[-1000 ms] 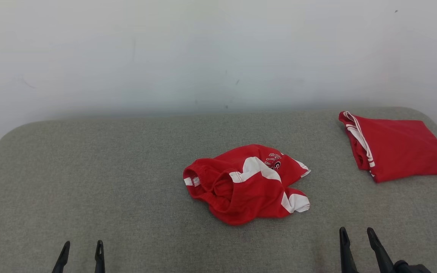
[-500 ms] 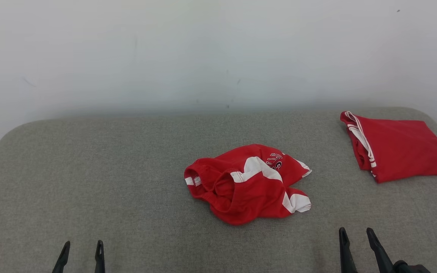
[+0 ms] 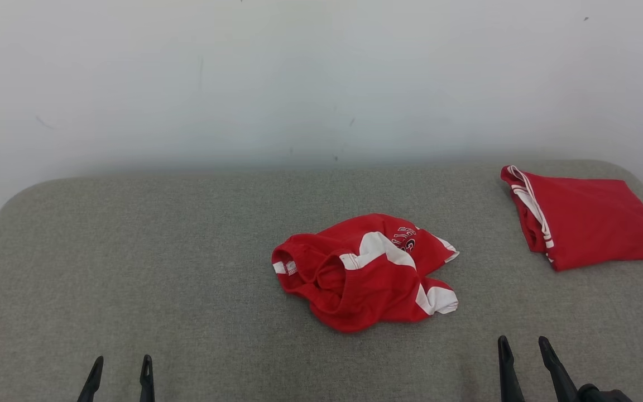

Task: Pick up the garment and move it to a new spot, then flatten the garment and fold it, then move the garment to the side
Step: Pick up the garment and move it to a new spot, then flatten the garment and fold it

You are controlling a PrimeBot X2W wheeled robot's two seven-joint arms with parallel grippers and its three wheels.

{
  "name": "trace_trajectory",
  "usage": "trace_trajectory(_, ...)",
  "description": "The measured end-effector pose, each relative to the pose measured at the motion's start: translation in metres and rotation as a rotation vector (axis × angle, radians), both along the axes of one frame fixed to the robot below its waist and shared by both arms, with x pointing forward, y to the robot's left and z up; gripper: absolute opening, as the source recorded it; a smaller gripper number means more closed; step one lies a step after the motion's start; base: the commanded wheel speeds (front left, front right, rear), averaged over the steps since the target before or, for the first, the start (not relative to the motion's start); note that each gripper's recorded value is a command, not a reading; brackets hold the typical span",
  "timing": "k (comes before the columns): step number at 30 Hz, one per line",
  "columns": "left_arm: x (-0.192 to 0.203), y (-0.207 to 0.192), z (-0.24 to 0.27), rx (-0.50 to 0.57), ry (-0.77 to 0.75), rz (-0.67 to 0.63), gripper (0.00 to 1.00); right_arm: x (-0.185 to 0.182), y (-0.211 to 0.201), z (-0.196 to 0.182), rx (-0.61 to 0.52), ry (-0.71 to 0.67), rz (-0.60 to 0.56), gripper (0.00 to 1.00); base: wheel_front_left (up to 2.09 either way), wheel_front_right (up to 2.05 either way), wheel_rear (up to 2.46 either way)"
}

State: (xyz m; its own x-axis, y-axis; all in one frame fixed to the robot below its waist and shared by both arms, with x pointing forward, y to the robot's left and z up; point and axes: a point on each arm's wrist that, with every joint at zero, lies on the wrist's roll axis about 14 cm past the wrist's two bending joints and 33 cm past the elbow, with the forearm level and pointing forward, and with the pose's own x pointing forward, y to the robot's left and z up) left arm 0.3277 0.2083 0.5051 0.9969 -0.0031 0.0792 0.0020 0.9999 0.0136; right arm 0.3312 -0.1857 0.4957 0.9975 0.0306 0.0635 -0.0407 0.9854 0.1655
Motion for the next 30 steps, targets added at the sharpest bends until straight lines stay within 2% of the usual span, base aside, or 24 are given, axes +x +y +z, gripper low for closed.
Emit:
trace_trajectory(12, -0.001, 0.001, -0.001, -0.005, 0.003, 0.005, 1.0, 0.0, 0.002, -0.001, 0.0, 0.003, 0.005, 1.0, 0.0, 0.0, 0.0)
trace_trajectory(17, 0.007, -0.01, 0.001, -0.012, -0.003, -0.028, 1.0, 0.0, 0.002, -0.003, 0.001, 0.009, 0.006, 1.0, 0.0, 0.0, 0.0)
trace_trajectory(24, 0.04, -0.052, 0.024, -0.048, -0.064, -0.148, 1.0, 0.0, -0.003, -0.004, 0.005, 0.012, -0.013, 1.0, 0.0, 0.0, 0.0)
trace_trajectory(30, 0.07, -0.105, 0.035, -0.099, -0.076, -0.293, 1.0, -0.002, -0.014, -0.006, 0.006, 0.02, -0.05, 1.0, 0.0, 0.0, 0.0)
